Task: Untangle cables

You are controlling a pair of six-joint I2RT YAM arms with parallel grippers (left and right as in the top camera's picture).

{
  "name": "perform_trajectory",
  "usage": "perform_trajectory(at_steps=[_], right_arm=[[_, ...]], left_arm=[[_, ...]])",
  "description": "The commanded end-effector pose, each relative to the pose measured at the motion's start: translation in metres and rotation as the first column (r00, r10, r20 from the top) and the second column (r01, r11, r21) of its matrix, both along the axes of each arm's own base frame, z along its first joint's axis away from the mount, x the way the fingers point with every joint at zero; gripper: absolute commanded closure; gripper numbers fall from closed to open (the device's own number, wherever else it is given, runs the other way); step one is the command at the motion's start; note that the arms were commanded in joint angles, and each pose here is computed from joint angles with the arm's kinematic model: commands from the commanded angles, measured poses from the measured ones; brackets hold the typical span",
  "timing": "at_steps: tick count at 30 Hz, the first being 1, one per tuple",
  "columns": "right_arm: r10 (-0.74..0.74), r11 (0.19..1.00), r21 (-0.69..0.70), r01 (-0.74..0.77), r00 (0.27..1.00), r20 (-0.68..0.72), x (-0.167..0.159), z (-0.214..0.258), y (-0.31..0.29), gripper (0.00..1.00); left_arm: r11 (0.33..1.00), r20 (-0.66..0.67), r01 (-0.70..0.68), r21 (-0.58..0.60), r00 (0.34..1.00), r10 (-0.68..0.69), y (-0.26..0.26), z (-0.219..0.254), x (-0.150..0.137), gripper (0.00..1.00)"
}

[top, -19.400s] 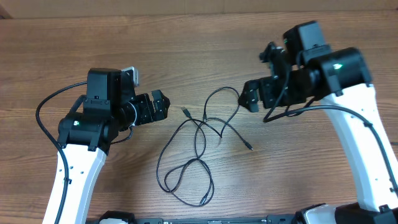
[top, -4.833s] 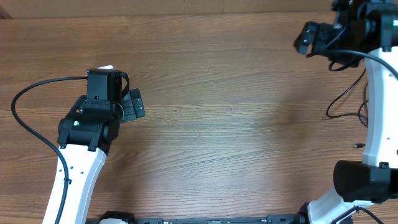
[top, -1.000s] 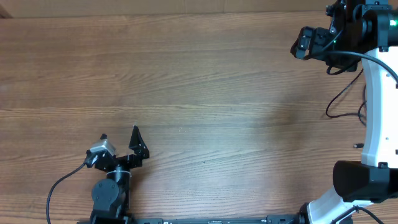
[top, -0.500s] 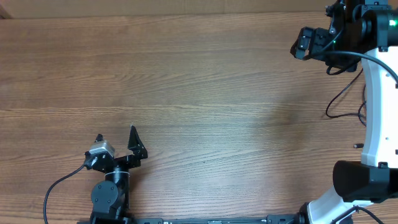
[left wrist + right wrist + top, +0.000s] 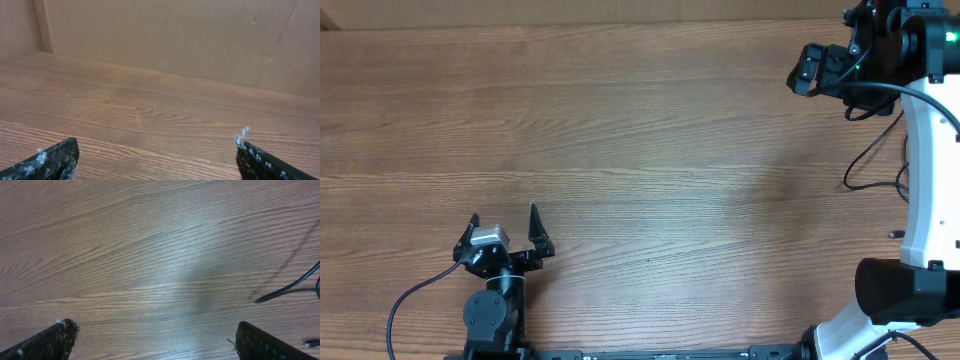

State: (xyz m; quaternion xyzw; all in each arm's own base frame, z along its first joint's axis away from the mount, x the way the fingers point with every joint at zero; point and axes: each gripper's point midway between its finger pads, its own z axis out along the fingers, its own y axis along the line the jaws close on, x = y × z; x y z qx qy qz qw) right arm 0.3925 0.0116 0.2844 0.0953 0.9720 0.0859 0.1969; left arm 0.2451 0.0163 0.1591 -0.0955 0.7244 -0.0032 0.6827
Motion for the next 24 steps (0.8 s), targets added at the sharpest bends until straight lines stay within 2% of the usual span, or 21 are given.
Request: perform_trajectory(at_steps=[1, 7, 24], right_arm=[[0.004, 1.0, -0.011, -0.003, 0.999, 0.034, -0.0018, 0.0108, -0.0014, 0.0], [0.004, 1.0, -0.011, -0.003, 0.999, 0.034, -0.0018, 0.0108, -0.0014, 0.0], [0.004, 1.0, -0.011, -0.003, 0.999, 0.034, -0.0018, 0.0108, -0.0014, 0.0]], left_arm=[[1.0, -0.001, 0.018, 0.014, 1.0, -0.018, -0.0019, -0.0007, -0.0001, 0.01], [0.993, -0.017, 0.078, 0.085, 0.997, -0.076, -0.0111, -0.002, 0.0005, 0.0], [0.994, -0.01, 0.068, 0.088, 0.998, -0.067, -0.0096, -0.0003, 0.0006, 0.0]])
